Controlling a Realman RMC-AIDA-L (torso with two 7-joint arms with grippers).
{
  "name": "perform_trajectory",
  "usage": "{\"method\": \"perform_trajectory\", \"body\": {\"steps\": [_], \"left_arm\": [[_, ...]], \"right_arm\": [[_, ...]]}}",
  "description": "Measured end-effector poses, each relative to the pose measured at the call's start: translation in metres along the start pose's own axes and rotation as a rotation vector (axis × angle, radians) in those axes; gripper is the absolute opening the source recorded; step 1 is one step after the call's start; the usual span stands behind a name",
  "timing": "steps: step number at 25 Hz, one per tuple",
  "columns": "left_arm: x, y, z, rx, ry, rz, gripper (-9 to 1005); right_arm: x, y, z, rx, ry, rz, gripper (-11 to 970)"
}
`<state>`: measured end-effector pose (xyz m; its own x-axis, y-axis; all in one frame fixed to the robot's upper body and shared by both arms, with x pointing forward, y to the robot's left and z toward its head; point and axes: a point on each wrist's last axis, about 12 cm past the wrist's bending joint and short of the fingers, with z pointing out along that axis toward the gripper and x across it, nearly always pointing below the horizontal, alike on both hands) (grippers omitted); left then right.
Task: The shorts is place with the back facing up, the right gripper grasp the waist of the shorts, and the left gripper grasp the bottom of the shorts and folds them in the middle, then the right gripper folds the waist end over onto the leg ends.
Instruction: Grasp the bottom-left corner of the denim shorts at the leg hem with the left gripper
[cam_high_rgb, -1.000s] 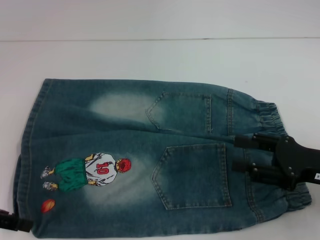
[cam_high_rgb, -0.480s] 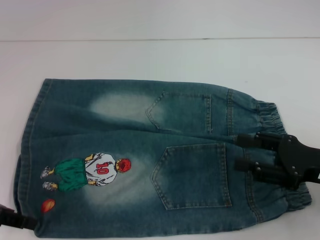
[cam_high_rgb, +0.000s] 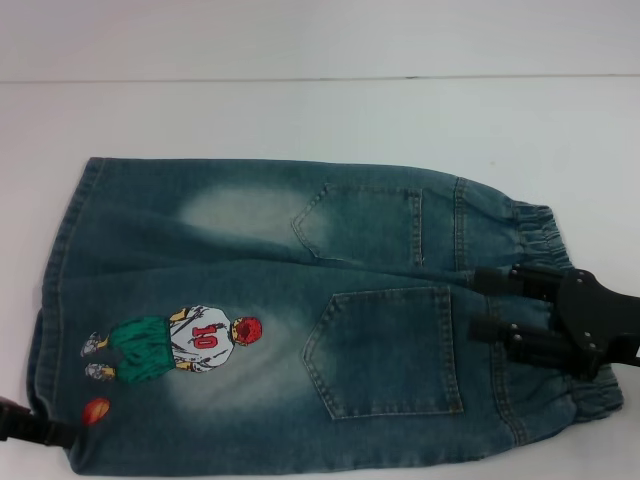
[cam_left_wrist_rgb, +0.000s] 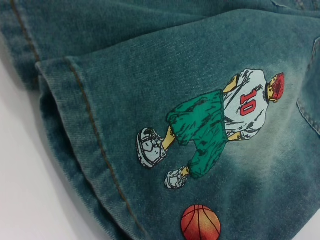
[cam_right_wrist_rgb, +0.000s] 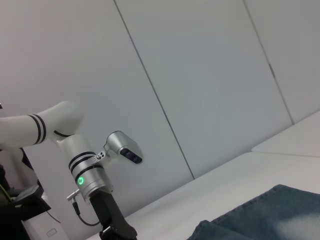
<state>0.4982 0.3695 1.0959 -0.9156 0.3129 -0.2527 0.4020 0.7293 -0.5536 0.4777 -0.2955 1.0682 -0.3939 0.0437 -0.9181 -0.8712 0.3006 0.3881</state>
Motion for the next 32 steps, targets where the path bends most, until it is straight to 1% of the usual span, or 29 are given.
{"method": "perform_trajectory", "body": {"steps": [13,18,23,32], "left_arm": [[-0.0021,0.0032,-0.0010,-0.027,-0.011,-0.029,334],[-0.0045,0.0021,-0.0006,-0.024,-0.012,-0.022,150],[-0.0061,0.0015,-0.0024,-0.020,-0.013,-0.018,49],[-0.0065,0.0021,-0.0045,-0.027,-0.020,-0.022,48]], "right_arm": [[-0.0011,0.0007,-0.0041,0.010,-0.017,-0.004,699],[-0.0010,0.0019,-0.0057,0.008,-0.022,-0.004,699],[-0.0013,0.0022,-0.0064,0.008,-0.026,-0.005,699],[-0.0010,0.0024,-0.0070,0.013,-0.032,-0.004,698]]}}
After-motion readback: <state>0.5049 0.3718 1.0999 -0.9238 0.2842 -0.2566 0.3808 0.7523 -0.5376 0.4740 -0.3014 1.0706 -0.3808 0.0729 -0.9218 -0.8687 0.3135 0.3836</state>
